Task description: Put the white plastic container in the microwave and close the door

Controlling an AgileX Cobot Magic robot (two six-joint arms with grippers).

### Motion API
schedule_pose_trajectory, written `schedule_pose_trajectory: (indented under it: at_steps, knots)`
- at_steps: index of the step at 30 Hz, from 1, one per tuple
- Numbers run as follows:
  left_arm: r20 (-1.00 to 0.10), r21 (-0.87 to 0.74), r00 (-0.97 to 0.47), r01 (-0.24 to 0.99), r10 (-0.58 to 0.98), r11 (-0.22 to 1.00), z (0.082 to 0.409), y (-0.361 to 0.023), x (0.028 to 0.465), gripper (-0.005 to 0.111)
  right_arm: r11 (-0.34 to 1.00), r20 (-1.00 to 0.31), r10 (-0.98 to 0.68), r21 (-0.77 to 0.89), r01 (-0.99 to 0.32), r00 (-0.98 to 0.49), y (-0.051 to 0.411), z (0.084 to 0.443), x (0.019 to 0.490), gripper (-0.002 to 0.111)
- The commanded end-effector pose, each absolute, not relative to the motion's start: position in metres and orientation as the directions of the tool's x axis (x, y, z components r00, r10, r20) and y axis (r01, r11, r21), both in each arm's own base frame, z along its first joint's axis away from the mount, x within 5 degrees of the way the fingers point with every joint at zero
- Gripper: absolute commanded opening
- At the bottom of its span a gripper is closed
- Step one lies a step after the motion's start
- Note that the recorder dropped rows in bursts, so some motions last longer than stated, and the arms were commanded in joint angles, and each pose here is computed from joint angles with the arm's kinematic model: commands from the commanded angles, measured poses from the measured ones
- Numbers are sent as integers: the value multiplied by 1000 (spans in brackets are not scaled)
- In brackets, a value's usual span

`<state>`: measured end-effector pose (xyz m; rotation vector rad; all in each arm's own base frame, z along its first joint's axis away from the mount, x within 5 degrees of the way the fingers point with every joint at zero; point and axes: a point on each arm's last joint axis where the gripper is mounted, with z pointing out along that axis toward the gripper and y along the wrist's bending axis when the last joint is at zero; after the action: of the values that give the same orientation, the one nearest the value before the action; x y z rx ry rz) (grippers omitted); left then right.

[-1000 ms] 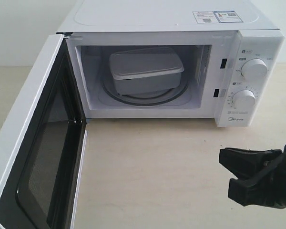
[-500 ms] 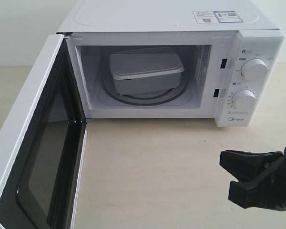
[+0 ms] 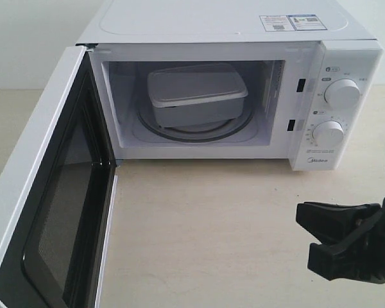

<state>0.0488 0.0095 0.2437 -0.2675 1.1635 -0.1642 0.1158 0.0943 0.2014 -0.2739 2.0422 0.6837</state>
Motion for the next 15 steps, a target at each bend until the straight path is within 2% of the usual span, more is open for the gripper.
schedule_pose_trajectory:
  at_steps: [1,8,11,15]
  knots:
    - [-777,-515,383,67,-499,854,271,11,43,4,820,-846,61,345,-457,-530,94,201,115,0]
    - [-859,-502,56,98,-509,859,316,-7,58,4,817,-854,72,347,-461,-515,94,203,116,0]
    - [-862,-504,-110,99,-494,858,329,-14,69,4,815,-858,78,348,-463,-508,94,203,116,0]
    - [-831,-484,-361,95,-423,870,331,-23,84,4,814,-861,83,349,-465,-502,94,204,116,0]
